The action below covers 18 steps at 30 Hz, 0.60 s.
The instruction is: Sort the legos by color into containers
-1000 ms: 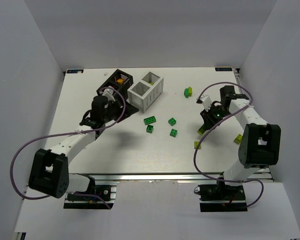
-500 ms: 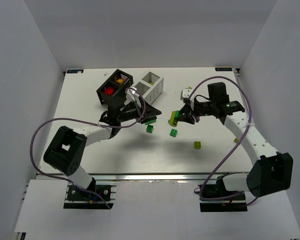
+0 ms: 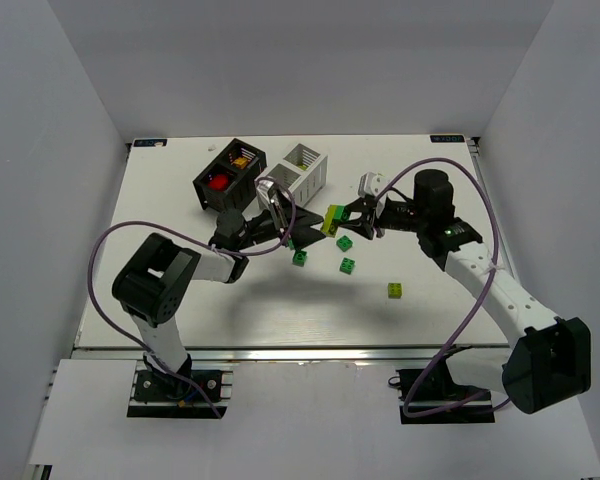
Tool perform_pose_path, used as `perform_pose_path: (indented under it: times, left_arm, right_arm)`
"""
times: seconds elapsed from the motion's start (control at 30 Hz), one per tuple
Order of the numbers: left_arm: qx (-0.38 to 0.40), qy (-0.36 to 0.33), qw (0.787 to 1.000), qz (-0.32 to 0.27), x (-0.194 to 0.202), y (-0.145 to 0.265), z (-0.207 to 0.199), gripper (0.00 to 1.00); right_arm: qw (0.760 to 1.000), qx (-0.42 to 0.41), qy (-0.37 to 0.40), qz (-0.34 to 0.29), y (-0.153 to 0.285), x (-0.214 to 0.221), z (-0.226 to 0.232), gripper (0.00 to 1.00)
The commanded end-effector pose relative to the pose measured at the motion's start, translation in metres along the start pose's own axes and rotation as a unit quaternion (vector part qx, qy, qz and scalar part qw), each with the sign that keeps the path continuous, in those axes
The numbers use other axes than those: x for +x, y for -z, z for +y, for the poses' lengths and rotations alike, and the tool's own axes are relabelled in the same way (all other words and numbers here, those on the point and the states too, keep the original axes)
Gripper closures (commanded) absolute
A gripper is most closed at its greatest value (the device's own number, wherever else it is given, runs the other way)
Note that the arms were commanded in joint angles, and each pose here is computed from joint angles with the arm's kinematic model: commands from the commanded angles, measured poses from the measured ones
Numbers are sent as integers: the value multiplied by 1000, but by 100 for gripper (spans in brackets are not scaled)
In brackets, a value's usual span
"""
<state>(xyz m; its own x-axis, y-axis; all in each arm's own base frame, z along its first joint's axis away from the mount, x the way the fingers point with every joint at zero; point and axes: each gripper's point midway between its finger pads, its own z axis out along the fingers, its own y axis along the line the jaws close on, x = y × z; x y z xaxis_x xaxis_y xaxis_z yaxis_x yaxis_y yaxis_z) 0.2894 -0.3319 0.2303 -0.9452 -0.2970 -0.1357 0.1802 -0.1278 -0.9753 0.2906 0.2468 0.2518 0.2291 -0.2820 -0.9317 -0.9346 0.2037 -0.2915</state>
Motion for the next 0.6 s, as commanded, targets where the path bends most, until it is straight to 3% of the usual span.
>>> perform_pose_path:
  times: [0.0,0.57]
  left_arm:
    - [119,-59,991,25,16,8,-56,9]
    - [182,-50,981,43,18,7,-78,26]
  right_arm:
    - [998,36,34,-47,2,-34,-17,100]
    - [998,34,14,-55,-10,-28,-12,100]
